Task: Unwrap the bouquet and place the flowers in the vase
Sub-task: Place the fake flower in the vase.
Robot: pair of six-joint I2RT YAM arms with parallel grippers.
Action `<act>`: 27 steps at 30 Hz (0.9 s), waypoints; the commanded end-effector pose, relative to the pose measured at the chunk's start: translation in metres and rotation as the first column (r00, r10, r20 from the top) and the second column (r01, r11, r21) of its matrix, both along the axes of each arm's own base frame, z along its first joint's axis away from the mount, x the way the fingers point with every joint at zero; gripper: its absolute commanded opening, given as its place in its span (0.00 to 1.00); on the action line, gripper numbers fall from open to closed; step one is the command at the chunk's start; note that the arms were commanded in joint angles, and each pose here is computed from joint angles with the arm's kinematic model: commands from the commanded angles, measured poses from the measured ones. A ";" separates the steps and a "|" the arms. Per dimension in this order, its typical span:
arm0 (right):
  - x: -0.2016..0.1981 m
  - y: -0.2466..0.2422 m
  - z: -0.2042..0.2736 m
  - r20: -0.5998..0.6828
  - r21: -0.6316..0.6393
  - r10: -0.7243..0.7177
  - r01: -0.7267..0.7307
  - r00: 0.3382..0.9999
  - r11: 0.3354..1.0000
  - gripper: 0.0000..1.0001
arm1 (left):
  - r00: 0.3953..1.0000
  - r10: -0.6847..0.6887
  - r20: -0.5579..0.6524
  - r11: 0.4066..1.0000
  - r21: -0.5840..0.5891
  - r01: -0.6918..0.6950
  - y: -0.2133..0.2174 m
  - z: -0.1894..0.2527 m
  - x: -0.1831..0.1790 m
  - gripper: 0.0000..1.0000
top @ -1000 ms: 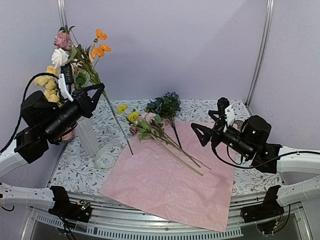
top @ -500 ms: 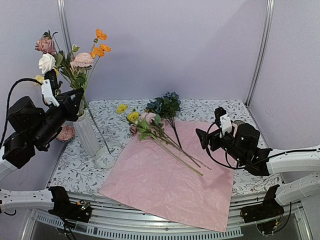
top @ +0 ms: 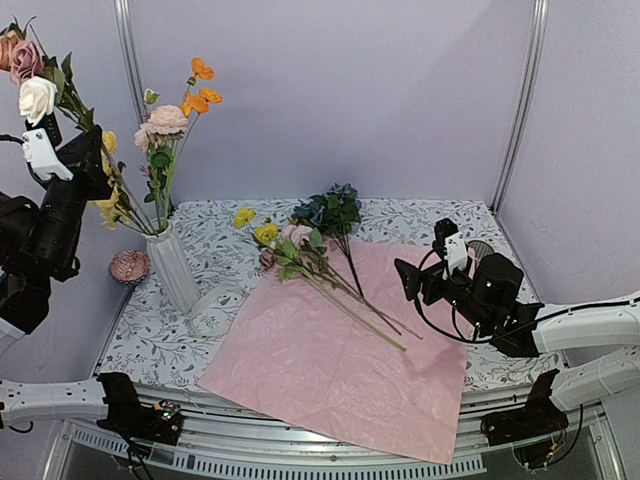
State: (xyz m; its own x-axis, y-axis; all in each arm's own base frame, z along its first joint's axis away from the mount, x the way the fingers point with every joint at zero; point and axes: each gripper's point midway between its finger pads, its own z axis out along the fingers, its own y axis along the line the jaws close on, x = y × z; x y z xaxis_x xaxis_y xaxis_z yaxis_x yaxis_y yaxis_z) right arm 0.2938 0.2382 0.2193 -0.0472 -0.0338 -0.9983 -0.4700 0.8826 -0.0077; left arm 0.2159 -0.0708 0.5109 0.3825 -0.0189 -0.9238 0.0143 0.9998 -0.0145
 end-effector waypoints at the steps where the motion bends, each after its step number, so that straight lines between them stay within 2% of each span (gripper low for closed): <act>1: 0.000 -0.001 0.003 0.014 0.020 0.002 -0.002 1.000 1.000 0.99 | 0.986 0.131 0.108 0.991 0.027 -0.134 0.020 0.033 -0.003 0.00; 5: 0.000 0.000 0.001 0.012 0.017 0.005 -0.006 1.000 1.000 0.99 | 0.981 0.126 0.145 0.992 0.013 -0.129 0.021 0.038 0.003 0.00; 14: 0.000 0.000 -0.003 0.008 0.006 0.008 -0.008 1.000 1.000 0.99 | 0.984 0.143 0.105 0.989 0.011 -0.145 0.024 0.012 0.040 0.00; 27: 0.002 0.001 -0.005 0.005 -0.003 0.006 -0.006 1.000 1.000 0.99 | 0.979 0.146 -0.145 0.985 -0.067 -0.157 0.049 -0.071 0.098 0.00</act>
